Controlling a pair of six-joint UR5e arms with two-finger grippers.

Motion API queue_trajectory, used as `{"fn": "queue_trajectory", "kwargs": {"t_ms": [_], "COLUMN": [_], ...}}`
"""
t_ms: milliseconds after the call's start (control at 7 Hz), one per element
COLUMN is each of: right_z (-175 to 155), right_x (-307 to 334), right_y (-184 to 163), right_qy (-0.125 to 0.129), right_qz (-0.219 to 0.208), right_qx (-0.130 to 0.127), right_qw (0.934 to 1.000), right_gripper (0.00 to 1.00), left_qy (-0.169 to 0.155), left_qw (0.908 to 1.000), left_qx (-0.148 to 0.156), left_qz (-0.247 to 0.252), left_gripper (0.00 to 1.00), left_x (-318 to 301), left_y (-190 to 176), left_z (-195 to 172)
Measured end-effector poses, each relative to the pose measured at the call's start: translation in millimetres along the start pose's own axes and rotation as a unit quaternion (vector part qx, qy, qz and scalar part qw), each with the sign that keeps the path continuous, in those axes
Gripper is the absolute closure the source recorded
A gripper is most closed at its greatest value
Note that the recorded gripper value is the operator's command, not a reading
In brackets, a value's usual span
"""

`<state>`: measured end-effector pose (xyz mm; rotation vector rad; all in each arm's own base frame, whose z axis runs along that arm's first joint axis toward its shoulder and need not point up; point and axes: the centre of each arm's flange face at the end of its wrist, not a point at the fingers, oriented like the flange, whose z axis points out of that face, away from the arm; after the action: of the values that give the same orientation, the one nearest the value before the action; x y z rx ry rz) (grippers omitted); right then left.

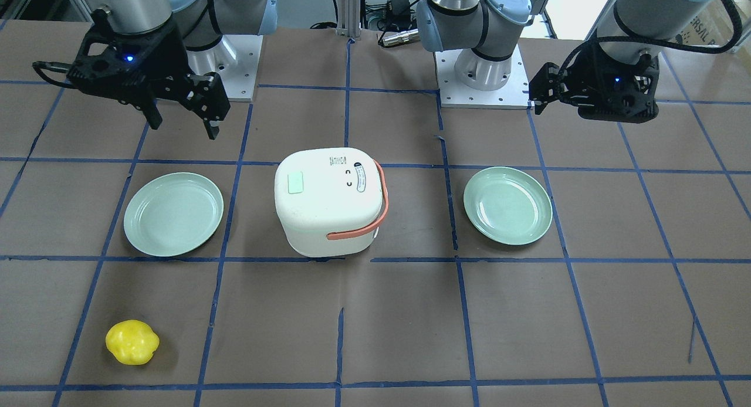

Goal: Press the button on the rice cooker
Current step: 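Move the right gripper over the rice cooker's green lid button, then lower the right gripper and press down on the green button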

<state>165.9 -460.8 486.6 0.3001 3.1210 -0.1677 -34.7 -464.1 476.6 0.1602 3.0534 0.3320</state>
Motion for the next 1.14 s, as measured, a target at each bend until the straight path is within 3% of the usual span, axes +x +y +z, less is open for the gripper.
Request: {"fn": "queue_trajectory", "kwargs": {"t_ms": [143,286,714,1143], "right_z": [3,10,54,71], "right_x": [-26,-50,-96,-95], "right_y": [14,25,22,12], "right_qy": [-0.008,-0.021,-0.084,-0.076], "right_qz": [-0.002,-0.010,-0.034,-0.053], "right_qx": [-0.005,-0.016,-0.071,-0.075], "right_qw": [0.9999,0.9996,0.9934,0.9929], "right_gripper": [0.73,0.83,0.93,0.93], "left_qy": [0.000,0.000,0.000,0.000], "left_qw": [1.0000,1.0000,1.0000,1.0000], "left_qx": [0.000,0.000,0.000,0.000], "left_qz": [0.000,0.000,0.000,0.000], "left_gripper": [0.00,0.00,0.00,0.00], "left_x": [0,0,0,0], "left_y": [0,0,0,0], "left_z": [0,0,0,0]}}
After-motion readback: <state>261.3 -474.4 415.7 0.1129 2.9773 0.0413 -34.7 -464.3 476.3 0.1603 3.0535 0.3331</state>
